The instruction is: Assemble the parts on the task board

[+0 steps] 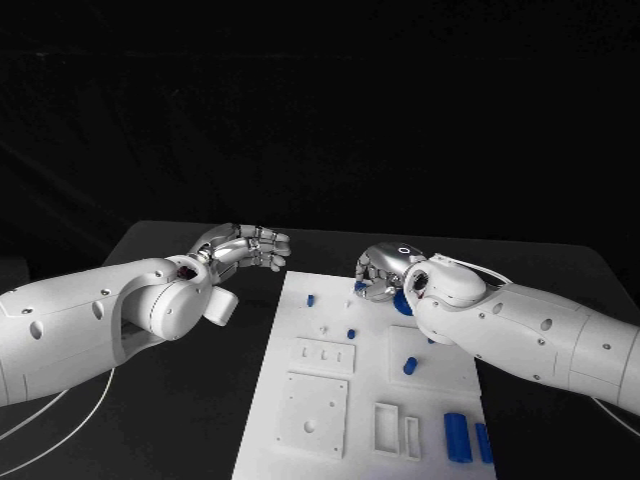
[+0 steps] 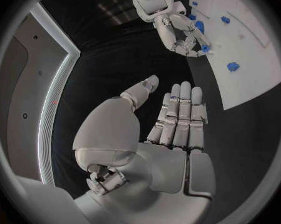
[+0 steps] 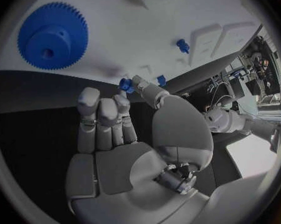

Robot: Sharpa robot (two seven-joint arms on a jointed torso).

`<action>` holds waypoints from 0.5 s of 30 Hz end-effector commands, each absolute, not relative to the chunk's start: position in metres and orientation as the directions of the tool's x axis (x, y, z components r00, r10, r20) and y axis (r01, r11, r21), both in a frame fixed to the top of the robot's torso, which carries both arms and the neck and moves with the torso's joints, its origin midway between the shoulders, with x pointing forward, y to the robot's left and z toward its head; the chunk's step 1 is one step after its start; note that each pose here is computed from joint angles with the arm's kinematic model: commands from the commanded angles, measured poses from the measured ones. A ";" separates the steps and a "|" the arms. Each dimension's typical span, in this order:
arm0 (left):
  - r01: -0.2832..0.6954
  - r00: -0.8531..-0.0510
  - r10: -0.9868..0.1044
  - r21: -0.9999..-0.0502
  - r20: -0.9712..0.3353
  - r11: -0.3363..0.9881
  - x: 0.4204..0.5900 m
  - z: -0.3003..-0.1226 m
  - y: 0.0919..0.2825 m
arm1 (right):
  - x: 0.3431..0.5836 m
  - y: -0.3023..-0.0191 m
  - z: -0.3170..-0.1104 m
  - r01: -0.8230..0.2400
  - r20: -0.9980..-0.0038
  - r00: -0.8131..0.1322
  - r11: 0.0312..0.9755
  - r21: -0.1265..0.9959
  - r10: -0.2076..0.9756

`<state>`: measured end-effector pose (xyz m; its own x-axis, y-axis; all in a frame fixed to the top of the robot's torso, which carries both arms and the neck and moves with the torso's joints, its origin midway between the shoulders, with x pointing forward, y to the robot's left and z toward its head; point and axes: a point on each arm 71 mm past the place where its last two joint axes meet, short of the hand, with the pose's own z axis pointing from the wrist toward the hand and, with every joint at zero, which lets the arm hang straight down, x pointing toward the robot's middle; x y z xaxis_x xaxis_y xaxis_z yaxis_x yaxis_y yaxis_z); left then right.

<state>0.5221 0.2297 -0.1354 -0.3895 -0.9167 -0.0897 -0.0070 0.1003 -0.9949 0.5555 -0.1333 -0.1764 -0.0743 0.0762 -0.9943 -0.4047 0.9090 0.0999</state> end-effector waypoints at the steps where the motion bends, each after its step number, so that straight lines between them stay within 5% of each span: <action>1: 0.004 -0.406 -0.910 -0.995 -0.089 0.096 0.522 -0.133 0.227 | 0.556 -0.131 -0.179 -0.396 -0.996 -0.080 0.915 0.075 0.047; 15: 0.003 -0.405 -0.910 -0.995 -0.089 0.096 0.522 -0.133 0.227 | 0.556 -0.129 -0.181 -0.390 -0.996 -0.084 0.919 0.064 0.034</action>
